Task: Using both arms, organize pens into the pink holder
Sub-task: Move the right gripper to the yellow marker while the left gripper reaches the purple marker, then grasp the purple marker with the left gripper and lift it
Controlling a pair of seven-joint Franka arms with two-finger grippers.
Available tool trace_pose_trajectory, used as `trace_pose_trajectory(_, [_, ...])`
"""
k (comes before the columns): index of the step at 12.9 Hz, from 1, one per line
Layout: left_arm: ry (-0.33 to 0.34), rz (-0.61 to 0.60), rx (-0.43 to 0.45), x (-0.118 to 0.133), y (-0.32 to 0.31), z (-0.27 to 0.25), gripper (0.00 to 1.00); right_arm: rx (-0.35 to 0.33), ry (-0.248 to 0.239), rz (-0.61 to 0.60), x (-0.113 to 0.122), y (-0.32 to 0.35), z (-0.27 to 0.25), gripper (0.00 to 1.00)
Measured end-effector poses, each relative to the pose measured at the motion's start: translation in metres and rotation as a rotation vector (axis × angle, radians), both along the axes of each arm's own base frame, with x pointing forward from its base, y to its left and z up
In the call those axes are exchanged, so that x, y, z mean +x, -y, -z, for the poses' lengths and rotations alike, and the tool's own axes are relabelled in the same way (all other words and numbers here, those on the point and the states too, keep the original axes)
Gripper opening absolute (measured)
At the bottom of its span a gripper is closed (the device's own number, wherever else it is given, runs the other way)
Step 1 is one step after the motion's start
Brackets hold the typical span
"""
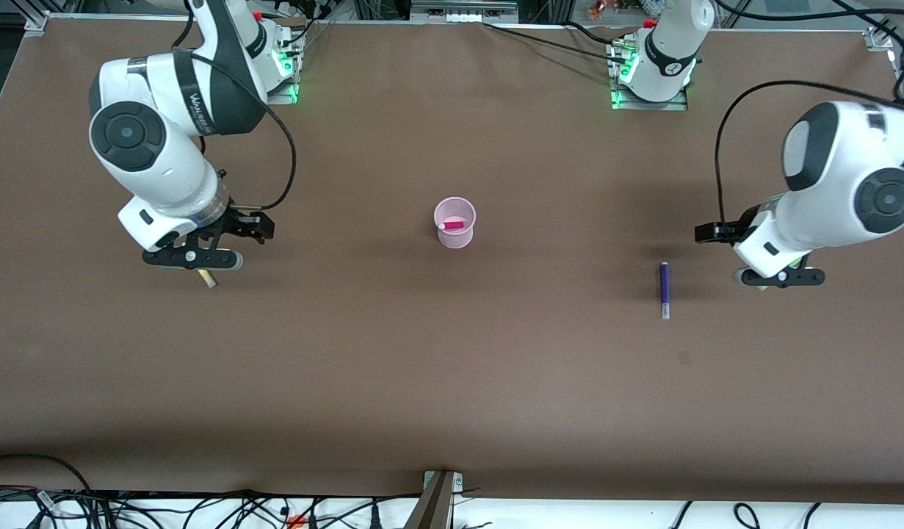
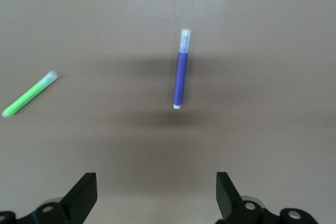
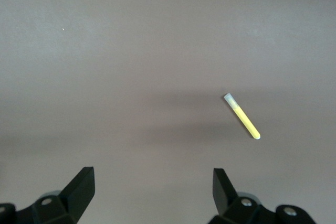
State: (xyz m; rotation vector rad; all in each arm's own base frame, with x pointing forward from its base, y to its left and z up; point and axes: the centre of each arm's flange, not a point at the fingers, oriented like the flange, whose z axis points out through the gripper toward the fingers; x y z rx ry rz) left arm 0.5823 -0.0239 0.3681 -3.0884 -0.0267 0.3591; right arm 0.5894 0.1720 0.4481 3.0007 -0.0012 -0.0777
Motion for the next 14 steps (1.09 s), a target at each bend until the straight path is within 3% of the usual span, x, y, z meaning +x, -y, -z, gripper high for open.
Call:
trace_pose_trajectory(4, [0.135,0.024,-0.024,-0.03,0.005,0.087,1.0,0.06,-0.002,-0.045,0.01,0.037,-0.005,1.0])
trace_pose_trajectory(6, [0.164,0.048,-0.034,-0.035,0.005,0.109,1.0,0.021,0.038,-0.094,0.015,0.056,-0.019,1.0])
trace_pose_trajectory(8, [0.182,0.097,-0.026,-0.033,0.003,0.13,1.0,-0.003,0.081,-0.097,0.018,0.066,-0.043,1.0])
trace_pose_trajectory(14, [0.196,0.108,-0.051,-0.033,-0.008,0.189,1.0,0.014,0.071,-0.062,0.022,0.088,-0.064,1.0])
